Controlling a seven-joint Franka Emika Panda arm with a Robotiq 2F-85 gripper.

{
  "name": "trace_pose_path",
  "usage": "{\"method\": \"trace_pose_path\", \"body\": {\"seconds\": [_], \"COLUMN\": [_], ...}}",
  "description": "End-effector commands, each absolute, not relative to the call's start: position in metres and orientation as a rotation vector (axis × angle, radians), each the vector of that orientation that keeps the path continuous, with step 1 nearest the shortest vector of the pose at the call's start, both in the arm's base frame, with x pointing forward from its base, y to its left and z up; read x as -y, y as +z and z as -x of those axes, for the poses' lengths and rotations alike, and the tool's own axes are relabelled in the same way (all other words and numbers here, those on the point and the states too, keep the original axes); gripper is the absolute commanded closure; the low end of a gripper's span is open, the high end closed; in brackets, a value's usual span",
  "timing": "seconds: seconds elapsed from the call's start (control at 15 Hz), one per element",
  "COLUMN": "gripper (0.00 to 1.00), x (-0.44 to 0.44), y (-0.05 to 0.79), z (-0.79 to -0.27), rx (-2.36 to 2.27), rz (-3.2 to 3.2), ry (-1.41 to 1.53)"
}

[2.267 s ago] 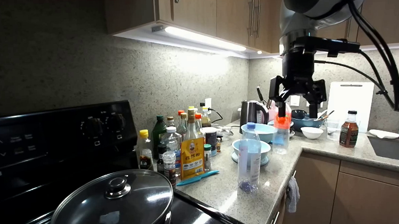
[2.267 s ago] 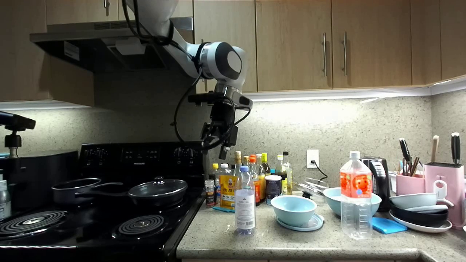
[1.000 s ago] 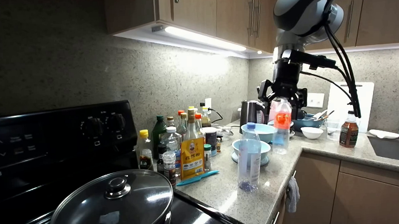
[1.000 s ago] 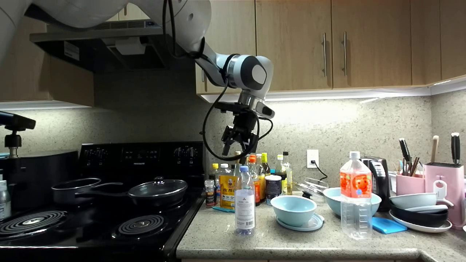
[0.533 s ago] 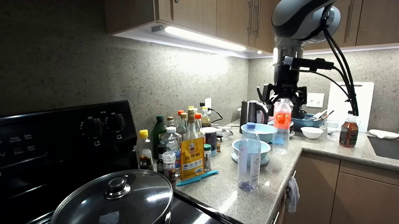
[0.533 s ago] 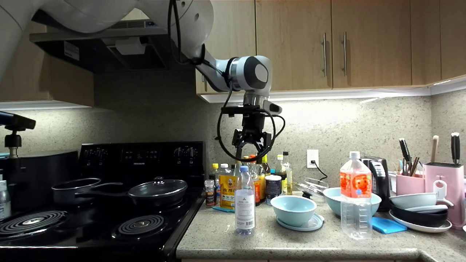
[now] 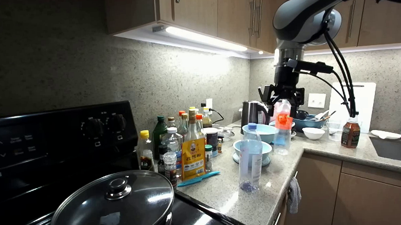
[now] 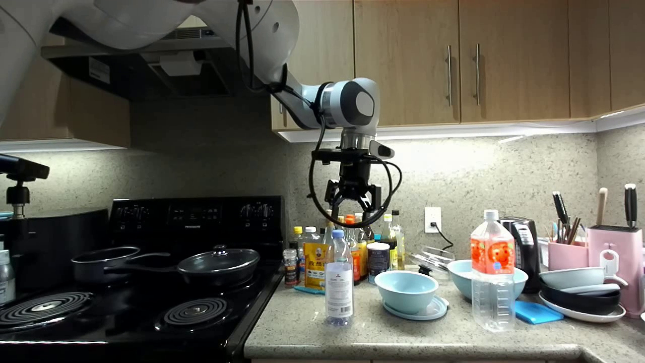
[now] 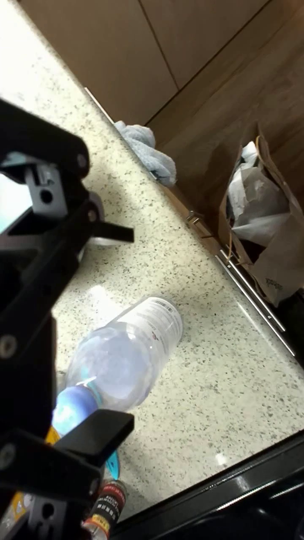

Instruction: Remove the left bottle from the counter top

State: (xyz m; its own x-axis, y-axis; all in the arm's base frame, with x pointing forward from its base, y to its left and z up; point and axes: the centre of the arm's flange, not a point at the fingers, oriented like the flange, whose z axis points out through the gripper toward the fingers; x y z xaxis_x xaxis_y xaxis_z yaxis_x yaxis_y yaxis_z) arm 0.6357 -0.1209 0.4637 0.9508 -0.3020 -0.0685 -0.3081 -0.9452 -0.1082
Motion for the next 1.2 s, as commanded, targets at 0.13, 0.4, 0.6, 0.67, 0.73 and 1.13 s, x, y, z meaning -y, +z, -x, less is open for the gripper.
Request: {"method": "trace_pose_path", "body": {"seconds": [0.13, 0.4, 0.6, 0.67, 0.73, 1.13], "gripper": [0.00, 0.00, 0.00, 0.00, 0.00, 0.00], "x": [0.152, 0.154, 0.156, 0.153, 0.149, 0.121], "y": [0.466, 0.468, 0.469, 0.468, 0.465, 0.436], "z": [-0.662, -0.659, -0.663, -0.662, -0.663, -0.669], "rx": [-0.193, -0.222, -0.215, -0.209, -0.201, -0.132], "rz": [2.954, 2.963, 2.959, 2.963, 2.970, 3.064], "ry": [-0.087, -0.087, -0.099, -0.089, -0.075, 0.025]}}
